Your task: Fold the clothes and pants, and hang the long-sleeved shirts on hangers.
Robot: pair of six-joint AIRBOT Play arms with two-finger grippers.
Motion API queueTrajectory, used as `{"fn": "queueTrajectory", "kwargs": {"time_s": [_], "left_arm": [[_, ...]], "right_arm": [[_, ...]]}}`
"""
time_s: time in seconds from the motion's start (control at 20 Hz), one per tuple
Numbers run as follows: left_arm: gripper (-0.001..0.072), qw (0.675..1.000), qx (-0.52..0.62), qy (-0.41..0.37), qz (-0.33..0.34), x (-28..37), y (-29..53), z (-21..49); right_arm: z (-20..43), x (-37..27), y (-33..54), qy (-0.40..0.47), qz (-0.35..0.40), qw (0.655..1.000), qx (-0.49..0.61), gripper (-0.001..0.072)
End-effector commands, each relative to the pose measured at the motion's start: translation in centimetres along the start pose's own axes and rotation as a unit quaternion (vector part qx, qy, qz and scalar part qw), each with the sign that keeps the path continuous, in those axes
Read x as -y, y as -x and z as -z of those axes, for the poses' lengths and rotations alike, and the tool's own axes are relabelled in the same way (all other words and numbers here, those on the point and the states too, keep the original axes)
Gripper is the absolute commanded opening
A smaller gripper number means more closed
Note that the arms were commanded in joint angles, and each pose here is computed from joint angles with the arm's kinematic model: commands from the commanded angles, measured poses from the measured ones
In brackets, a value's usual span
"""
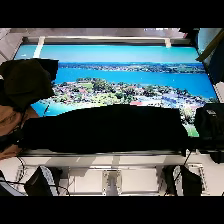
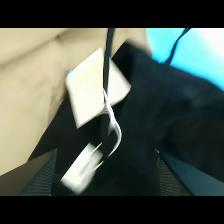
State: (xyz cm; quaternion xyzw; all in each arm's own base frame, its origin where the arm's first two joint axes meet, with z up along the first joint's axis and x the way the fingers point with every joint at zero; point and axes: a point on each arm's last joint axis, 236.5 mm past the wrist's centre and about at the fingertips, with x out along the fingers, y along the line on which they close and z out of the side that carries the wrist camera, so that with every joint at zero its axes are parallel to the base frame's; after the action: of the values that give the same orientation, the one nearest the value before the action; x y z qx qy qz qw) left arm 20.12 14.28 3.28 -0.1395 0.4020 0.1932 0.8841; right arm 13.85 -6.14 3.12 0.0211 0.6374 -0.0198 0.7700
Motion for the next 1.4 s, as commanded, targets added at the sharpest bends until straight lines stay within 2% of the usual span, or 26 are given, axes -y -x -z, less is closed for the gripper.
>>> {"fn": "queueTrajectory", "kwargs": {"time_s": [0.0,0.1,0.15,0.3,0.4,0.55,0.7,0.85,1.1,1.35], "left_arm": [[0.0703,0.989,0.132,0.044,0.044,2.1,2.9,-7.4],[0.0697,0.973,0.218,0.071,0.019,0.3,4.7,-12.2],[0.0696,0.975,0.201,0.091,0.021,-0.4,3.5,-12.2],[0.0695,0.982,0.014,0.141,0.122,1.9,-3.7,-7.1],[0.0695,0.962,-0.112,0.159,0.192,4.1,-7.2,-3.7],[0.0696,0.912,-0.254,0.148,0.285,7.3,-9.3,-0.6],[0.0696,0.886,-0.311,0.130,0.319,8.7,-10.7,-0.2],[0.0696,0.899,-0.316,0.076,0.294,8.0,-11.3,-1.2],[0.0695,0.933,-0.312,0.032,0.178,2.8,-9.7,-4.8],[0.0695,0.918,-0.358,0.038,0.168,2.4,-9.9,-2.8]], "right_arm": [[-3.3,1.6,3.4,0.004,0.042,0.996,0.077,0.0655],[-7.1,3.3,6.6,0.004,0.087,0.983,0.162,0.0654],[-8.8,4.0,7.8,-0.007,0.101,0.975,0.198,0.0654],[-10.5,3.2,6.6,-0.021,0.056,0.979,0.195,0.0622],[-10.5,2.0,4.5,-0.027,0.004,0.987,0.156,0.0623],[-10.3,1.7,2.6,-0.033,-0.024,0.993,0.115,0.0623],[-10.4,1.7,2.3,-0.039,-0.028,0.993,0.110,0.0623],[-10.1,1.5,2.4,-0.055,-0.034,0.993,0.102,0.0623],[-9.6,1.2,2.3,-0.060,-0.040,0.993,0.091,0.0623],[-9.7,1.1,2.3,-0.061,-0.043,0.993,0.093,0.0623]]}}
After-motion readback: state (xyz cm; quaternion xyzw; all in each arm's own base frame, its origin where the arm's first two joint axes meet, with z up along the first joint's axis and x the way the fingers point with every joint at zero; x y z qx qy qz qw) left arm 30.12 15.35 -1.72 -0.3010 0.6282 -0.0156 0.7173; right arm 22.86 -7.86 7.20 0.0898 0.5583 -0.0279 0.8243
